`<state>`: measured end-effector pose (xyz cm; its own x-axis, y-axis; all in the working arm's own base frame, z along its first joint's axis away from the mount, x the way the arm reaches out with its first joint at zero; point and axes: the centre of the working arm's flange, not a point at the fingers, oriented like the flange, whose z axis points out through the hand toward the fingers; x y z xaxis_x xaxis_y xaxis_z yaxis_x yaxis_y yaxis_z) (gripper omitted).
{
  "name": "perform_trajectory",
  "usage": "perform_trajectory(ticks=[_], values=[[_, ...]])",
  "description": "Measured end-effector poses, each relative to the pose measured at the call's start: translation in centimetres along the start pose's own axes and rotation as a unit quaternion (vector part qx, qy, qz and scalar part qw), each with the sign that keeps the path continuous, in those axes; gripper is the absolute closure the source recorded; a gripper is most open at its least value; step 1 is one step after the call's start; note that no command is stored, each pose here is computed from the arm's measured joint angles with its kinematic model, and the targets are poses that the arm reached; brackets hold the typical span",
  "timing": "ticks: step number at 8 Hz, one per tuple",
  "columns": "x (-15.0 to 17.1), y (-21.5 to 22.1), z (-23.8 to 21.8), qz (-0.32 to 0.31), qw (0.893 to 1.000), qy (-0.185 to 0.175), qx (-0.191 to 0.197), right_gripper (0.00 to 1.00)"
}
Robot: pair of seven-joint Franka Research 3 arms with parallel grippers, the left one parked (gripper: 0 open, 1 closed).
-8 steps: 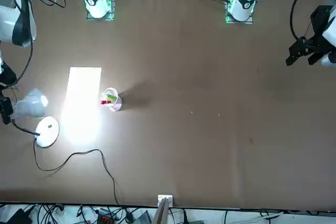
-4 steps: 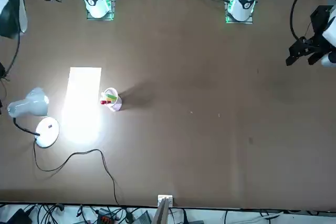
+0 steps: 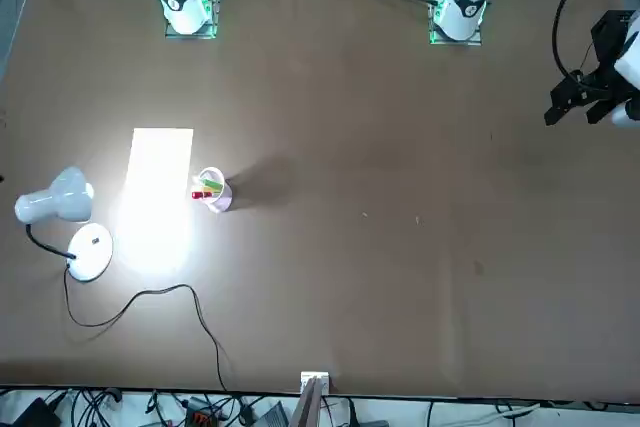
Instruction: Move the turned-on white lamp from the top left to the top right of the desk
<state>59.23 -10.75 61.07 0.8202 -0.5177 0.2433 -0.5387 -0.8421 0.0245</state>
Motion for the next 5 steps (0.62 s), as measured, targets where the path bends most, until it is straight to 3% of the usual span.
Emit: perform_trajectory(ticks=[3,5], values=[[-1.9,-0.3,-0.1,-0.097,0.991,-0.089,0.02,0.0],[-3.6,-2.6,0.2,-0.142,0.983,-0.117,0.016,0.0]])
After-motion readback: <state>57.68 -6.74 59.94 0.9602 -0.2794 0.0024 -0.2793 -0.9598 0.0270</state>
